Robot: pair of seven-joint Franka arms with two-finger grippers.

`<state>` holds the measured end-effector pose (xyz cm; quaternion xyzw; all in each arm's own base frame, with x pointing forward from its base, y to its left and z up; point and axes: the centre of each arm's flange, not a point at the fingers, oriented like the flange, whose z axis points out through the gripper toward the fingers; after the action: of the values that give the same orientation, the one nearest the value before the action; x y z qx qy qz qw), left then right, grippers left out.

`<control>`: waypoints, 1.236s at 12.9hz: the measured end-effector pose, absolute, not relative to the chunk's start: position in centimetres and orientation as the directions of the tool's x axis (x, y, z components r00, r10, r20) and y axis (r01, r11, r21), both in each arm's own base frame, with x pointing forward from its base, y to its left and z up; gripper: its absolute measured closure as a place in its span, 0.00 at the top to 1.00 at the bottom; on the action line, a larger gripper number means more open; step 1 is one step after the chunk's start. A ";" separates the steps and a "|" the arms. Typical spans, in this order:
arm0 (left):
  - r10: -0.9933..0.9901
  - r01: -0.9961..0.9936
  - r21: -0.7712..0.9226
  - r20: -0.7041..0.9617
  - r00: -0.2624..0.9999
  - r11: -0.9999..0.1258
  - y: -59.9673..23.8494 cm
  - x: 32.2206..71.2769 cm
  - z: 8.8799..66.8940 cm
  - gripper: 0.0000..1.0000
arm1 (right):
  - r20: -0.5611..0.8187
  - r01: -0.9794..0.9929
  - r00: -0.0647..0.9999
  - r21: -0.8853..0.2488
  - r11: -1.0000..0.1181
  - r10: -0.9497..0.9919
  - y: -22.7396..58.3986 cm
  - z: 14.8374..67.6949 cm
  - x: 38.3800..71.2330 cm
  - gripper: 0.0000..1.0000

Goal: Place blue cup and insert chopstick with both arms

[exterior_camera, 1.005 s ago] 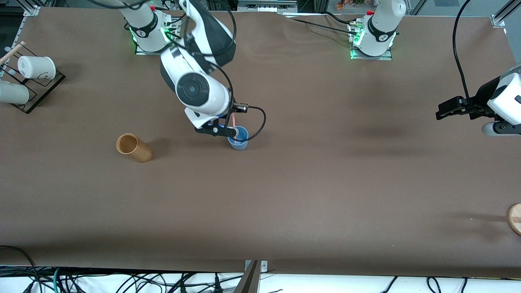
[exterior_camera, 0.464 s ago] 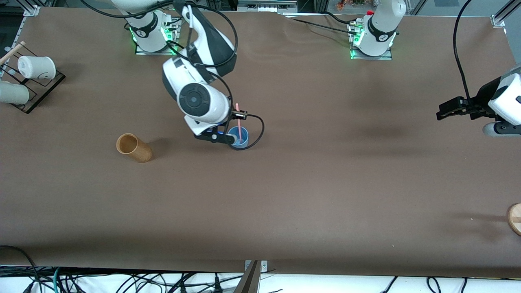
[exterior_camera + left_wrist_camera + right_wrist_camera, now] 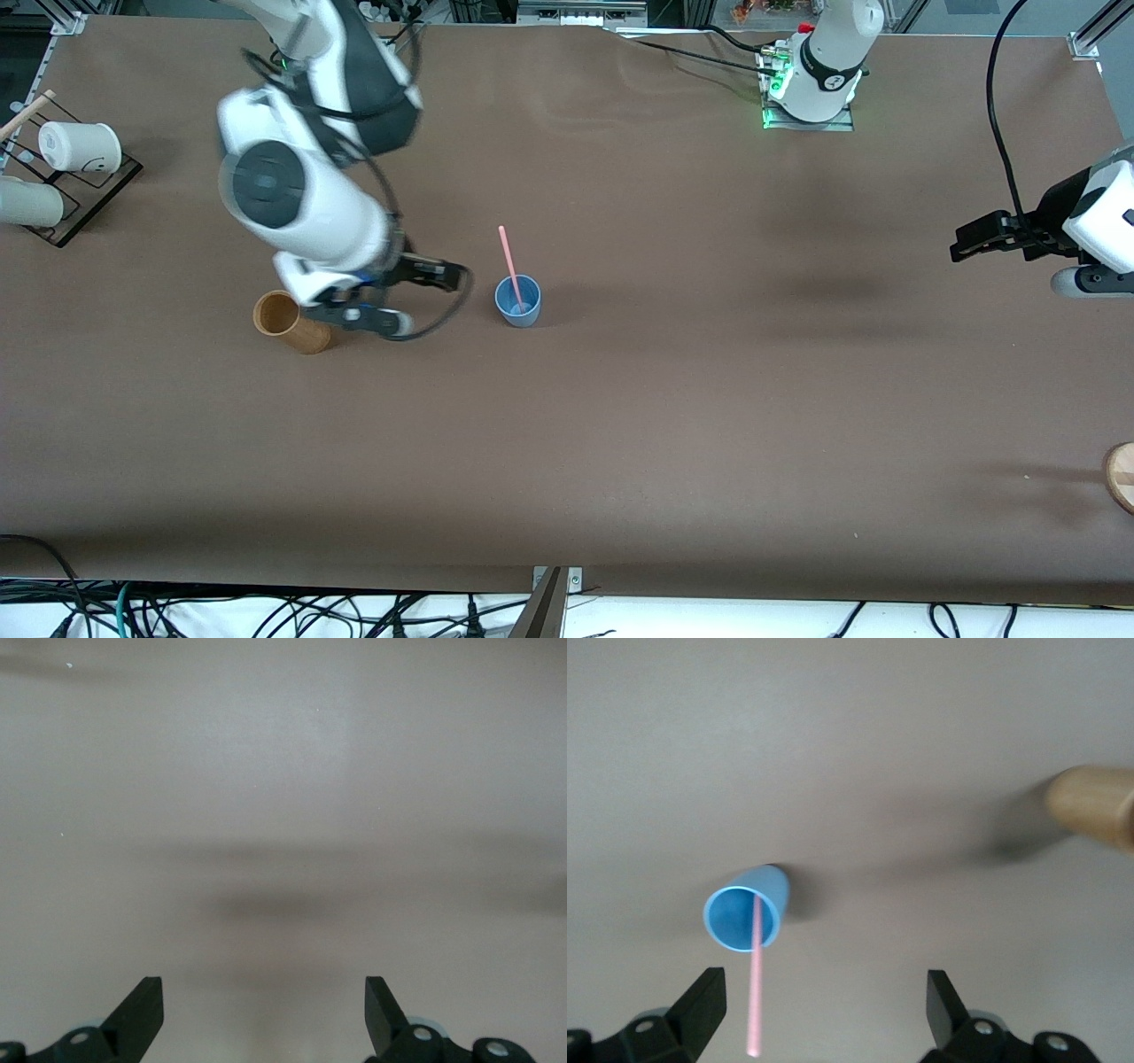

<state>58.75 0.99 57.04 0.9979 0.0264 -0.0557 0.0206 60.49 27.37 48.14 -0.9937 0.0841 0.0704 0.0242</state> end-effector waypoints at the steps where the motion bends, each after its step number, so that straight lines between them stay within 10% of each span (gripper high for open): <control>1: 0.050 0.055 0.038 -0.112 0.992 -0.998 1.0 58.8 57.0 1.00 | -0.132 -0.149 0.981 -0.031 -0.988 -0.144 24.9 49.2 61.0 1.00; 16: 0.049 0.054 0.038 -0.113 0.992 -0.998 0.9 58.8 57.0 1.00 | -0.065 0.039 0.997 -0.046 -0.998 0.042 3.8 54.5 56.5 1.00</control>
<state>58.77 0.94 57.00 0.9979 0.0260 -0.0560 0.0207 56.48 3.79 54.53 -0.9990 -0.0203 0.0331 0.0222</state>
